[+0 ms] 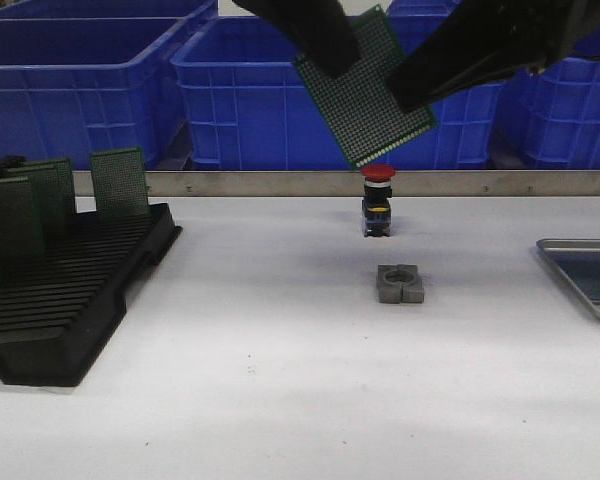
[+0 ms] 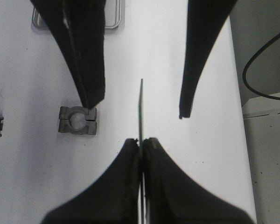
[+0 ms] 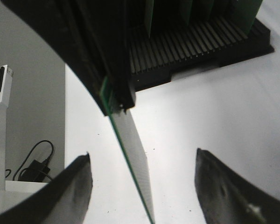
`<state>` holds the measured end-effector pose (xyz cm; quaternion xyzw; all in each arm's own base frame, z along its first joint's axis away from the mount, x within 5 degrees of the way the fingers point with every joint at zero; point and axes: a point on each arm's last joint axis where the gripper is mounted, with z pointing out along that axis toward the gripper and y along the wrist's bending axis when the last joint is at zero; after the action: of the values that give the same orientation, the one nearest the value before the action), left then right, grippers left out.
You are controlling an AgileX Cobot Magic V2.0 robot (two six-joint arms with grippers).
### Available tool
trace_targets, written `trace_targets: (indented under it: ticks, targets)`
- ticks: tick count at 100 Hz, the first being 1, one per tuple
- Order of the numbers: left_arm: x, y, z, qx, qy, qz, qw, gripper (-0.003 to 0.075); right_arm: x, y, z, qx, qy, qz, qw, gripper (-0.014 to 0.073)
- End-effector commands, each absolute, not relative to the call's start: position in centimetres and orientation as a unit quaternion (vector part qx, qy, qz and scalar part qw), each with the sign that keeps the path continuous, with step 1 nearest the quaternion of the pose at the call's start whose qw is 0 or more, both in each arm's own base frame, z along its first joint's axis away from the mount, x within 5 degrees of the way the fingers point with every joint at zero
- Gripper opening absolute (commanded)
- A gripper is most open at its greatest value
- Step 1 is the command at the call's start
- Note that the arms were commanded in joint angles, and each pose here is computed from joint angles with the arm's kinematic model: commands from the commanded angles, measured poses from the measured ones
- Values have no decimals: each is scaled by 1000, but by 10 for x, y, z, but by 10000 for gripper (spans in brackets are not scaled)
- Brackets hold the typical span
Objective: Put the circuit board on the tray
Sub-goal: 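Grasp the second board with the right gripper from the left gripper, then release with the left gripper and carry the board with the right gripper to the tray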
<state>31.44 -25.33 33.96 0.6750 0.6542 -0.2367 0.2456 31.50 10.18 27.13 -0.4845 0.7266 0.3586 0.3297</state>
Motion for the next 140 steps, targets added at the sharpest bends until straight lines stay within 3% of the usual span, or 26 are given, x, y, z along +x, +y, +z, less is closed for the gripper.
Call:
trace_targets:
  ticks: [1, 15, 45, 54, 61, 78, 88, 117, 140]
  targets:
    - [298, -252, 368, 674, 636, -262, 269, -18, 314, 109, 288, -485, 706, 375, 353, 442]
    - [298, -252, 368, 674, 636, -262, 269, -18, 314, 111, 285, -487, 706, 379, 348, 316]
    - [298, -252, 368, 674, 636, -262, 269, -18, 315, 111, 285, -486, 706, 378, 348, -76]
    - [298, -252, 368, 674, 636, -262, 269, 7, 315, 111, 285, -486, 707, 377, 349, -64]
    - [298, -252, 368, 674, 636, -262, 269, 88, 315, 111, 285, -486, 707, 377, 349, -64]
    - [298, -252, 368, 674, 636, -262, 269, 456, 315, 111, 285, -486, 707, 377, 349, -64]
    - [298, -252, 369, 674, 636, -262, 270, 582, 315, 110, 285, -484, 709, 376, 348, -64]
    - [299, -252, 369, 673, 636, -261, 272, 590, 319, 64, 281, -426, 785, 330, 306, -64]
    - [299, -252, 369, 673, 636, -261, 272, 590, 327, -8, 275, -274, 862, 299, 305, -64]
